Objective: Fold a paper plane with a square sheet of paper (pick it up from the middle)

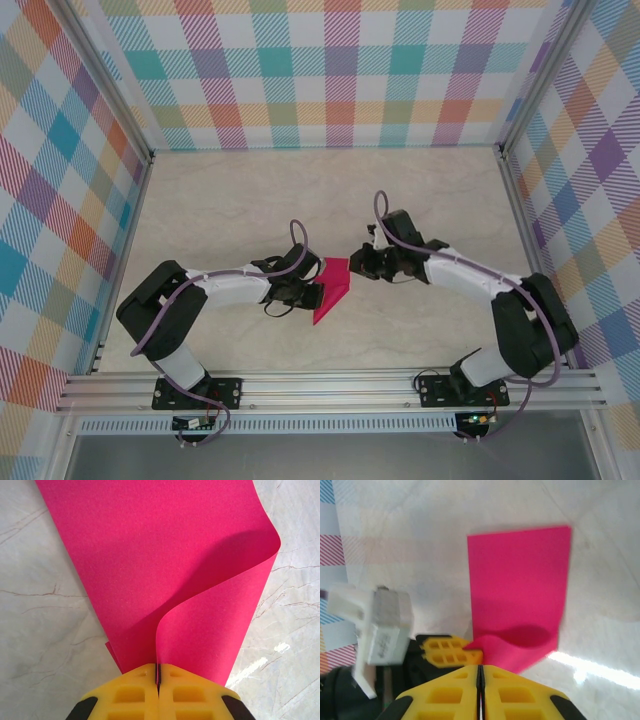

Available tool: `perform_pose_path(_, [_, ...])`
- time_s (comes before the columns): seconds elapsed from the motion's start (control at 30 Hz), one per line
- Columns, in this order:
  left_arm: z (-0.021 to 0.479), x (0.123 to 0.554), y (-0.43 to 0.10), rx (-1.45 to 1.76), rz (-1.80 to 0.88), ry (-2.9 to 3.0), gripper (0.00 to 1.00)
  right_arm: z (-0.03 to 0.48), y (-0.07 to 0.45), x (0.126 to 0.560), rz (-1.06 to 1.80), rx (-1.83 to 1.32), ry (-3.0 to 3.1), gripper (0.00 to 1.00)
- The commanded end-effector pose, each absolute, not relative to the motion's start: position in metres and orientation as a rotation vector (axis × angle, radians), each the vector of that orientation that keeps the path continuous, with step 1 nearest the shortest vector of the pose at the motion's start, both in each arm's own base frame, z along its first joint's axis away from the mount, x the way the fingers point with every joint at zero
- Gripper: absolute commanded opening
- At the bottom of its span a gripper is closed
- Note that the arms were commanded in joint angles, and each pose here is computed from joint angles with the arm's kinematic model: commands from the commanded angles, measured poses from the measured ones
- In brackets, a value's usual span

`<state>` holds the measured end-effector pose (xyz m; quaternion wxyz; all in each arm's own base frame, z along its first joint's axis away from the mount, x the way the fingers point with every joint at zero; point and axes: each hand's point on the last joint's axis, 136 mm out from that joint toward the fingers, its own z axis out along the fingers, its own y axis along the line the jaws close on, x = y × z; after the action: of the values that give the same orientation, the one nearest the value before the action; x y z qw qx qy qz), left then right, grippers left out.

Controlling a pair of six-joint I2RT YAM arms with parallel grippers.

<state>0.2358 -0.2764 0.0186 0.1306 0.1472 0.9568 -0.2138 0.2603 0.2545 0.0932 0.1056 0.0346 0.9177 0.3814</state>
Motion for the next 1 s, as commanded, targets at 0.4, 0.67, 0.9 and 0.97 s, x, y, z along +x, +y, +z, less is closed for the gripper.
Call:
perform_pose_path(0.4, [-0.004,0.229,-0.266,0.421,-0.573,2.845,0.0,0.068,0.311,0.187,1.369,0.15,2.686,0.0])
perform_pose_path(0.67, [-0.005,0.228,-0.265,0.423,-0.568,2.851,0.0,0.052,0.332,0.181,1.355,0.182,2.701,0.0])
perform_pose_path(0.9, [-0.006,0.229,-0.264,0.426,-0.566,2.851,0.0,0.05,0.341,0.182,1.384,0.175,2.698,0.0])
perform_pose_path(0.97, [-0.006,0.228,-0.265,0.43,-0.568,2.852,0.0,0.049,0.344,0.182,1.396,0.172,2.699,0.0])
